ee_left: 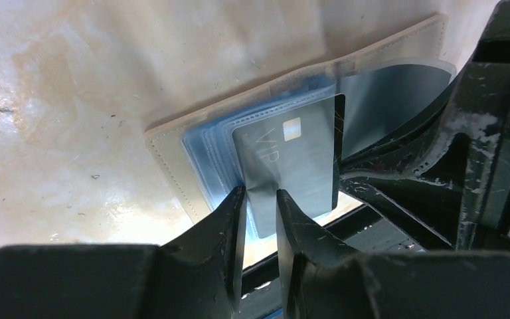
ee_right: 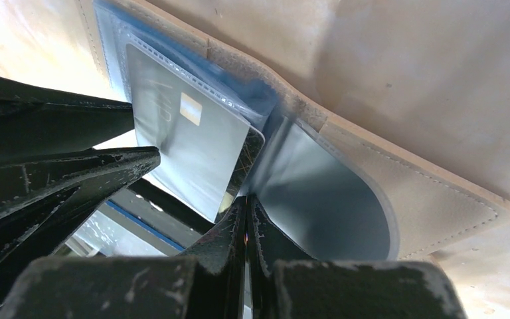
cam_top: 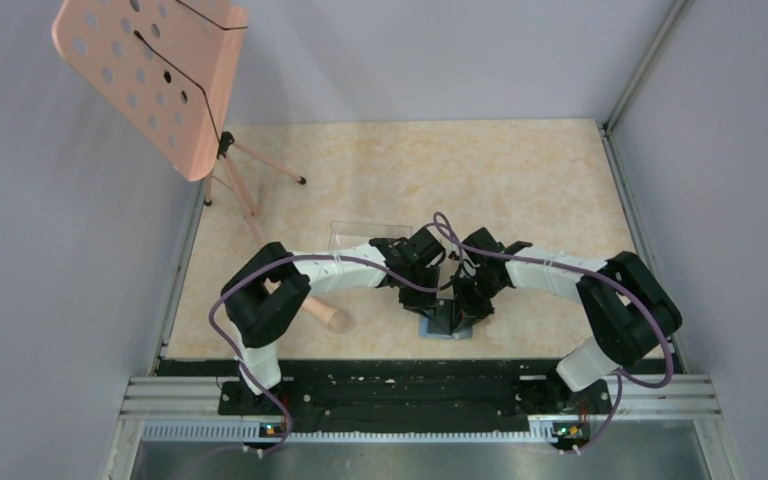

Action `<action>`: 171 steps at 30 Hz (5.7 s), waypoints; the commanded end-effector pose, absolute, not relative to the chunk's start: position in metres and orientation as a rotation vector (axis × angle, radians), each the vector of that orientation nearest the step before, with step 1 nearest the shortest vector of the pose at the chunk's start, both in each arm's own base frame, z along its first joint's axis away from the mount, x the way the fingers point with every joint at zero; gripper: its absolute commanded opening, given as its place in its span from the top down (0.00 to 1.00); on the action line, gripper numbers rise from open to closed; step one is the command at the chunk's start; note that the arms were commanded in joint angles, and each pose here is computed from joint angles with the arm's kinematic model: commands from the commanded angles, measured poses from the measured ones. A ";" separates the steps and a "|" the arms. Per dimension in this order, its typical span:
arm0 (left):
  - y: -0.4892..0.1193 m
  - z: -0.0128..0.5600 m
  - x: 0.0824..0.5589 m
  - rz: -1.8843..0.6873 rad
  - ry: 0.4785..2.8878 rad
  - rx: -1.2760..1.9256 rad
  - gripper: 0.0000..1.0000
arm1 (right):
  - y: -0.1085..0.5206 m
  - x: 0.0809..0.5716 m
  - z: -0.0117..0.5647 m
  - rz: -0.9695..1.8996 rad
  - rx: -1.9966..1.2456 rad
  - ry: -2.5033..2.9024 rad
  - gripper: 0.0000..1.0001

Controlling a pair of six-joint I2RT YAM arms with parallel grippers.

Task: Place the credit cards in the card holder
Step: Turn over the card slot in the card holder, then pick up the credit card from the storage box.

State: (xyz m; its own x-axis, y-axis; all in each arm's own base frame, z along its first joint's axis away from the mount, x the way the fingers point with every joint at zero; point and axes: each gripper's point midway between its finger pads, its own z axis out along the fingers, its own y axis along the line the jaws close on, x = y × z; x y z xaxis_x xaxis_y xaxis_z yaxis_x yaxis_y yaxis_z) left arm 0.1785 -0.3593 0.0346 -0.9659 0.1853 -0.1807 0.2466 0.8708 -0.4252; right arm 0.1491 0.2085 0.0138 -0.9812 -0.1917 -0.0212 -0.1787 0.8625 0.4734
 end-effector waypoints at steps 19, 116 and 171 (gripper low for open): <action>-0.403 0.082 0.166 -1.082 2.755 0.433 0.67 | 0.215 0.159 0.015 -0.777 0.341 -3.022 1.00; -0.222 0.104 0.344 -0.660 2.713 -0.106 0.53 | 0.300 0.329 0.061 -0.881 0.302 -3.138 0.54; -0.291 0.037 0.307 -0.619 2.859 -0.030 0.56 | 0.310 0.272 0.107 -1.238 0.419 -3.086 0.55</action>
State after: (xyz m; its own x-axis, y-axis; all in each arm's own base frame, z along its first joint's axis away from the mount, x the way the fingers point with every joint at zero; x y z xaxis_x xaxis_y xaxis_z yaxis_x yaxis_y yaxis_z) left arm 0.2941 -0.2829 0.0333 -0.9847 -0.0667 -0.1612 0.0053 0.9122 -0.4097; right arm 0.2758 0.2870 0.0675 -0.9644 -0.1622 -0.2089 -0.2512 0.8088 0.5318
